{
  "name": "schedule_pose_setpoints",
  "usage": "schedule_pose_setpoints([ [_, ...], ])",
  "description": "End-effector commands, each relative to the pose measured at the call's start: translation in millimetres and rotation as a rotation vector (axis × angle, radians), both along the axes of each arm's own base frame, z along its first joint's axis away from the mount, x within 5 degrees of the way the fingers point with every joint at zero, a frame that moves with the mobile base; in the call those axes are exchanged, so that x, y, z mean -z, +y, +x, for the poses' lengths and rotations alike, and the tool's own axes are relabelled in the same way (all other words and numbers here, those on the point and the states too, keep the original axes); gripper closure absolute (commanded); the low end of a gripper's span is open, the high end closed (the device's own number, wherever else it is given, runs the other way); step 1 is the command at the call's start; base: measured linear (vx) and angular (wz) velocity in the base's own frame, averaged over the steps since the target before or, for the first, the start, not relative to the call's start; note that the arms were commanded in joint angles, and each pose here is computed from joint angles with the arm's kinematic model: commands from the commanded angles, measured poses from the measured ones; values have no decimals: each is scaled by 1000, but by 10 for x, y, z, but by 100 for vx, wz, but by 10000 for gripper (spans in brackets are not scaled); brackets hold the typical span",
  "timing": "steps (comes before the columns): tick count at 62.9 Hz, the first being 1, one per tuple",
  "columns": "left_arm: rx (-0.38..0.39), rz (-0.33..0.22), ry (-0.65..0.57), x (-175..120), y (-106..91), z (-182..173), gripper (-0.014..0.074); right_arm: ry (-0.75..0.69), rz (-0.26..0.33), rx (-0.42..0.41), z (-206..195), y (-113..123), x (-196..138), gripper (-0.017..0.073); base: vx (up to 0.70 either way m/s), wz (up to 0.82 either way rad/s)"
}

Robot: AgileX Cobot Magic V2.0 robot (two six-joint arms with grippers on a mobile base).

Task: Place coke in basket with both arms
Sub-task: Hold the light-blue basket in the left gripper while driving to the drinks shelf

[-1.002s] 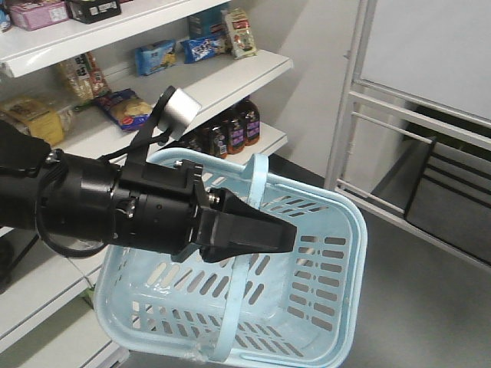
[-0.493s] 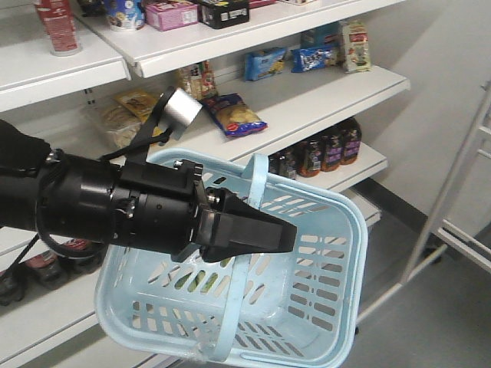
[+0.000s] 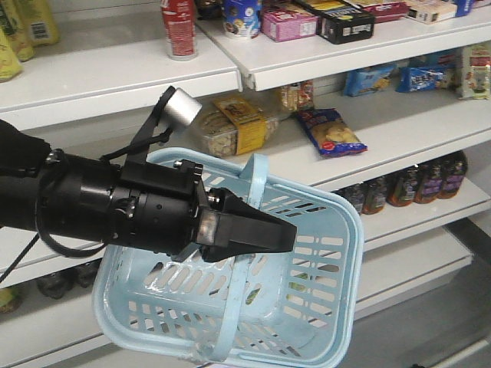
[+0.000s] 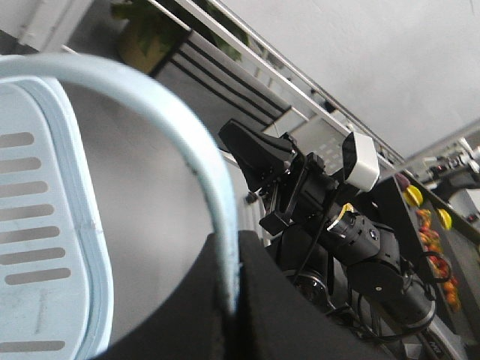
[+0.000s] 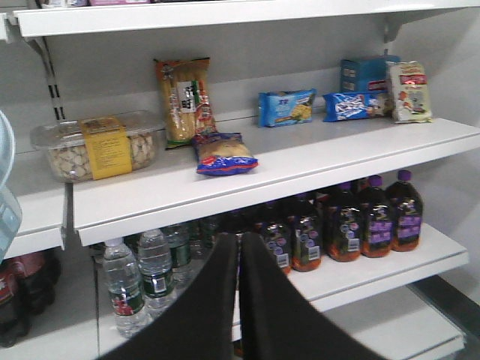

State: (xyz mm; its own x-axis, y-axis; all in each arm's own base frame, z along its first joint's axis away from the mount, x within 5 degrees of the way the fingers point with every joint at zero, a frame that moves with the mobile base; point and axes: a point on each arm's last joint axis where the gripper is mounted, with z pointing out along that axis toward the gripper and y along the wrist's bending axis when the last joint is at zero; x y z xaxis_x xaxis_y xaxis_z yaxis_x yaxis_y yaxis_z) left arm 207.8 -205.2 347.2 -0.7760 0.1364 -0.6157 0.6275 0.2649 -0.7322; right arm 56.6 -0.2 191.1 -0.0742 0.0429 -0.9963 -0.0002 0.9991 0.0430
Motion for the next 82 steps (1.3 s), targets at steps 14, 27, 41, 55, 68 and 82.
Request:
schedule_pose_setpoints([
  [14,3,-97,-29,-242,15,-79,600,-85,-18,-2,-6,3,-46,564,11,42],
  [27,3,-97,-29,-242,15,-79,600,-85,-18,-2,-6,3,-46,564,11,44],
  [41,3,-97,-29,-242,15,-79,600,-85,-18,-2,-6,3,-46,564,11,41],
  [55,3,-97,-29,-242,15,-79,600,-85,-18,-2,-6,3,-46,564,8,27],
  [68,3,-97,-29,-242,15,-79,600,-85,-18,-2,-6,3,-46,564,6,14],
  [82,3,-97,-29,-242,15,-79,600,-85,-18,-2,-6,3,-46,564,5,11],
])
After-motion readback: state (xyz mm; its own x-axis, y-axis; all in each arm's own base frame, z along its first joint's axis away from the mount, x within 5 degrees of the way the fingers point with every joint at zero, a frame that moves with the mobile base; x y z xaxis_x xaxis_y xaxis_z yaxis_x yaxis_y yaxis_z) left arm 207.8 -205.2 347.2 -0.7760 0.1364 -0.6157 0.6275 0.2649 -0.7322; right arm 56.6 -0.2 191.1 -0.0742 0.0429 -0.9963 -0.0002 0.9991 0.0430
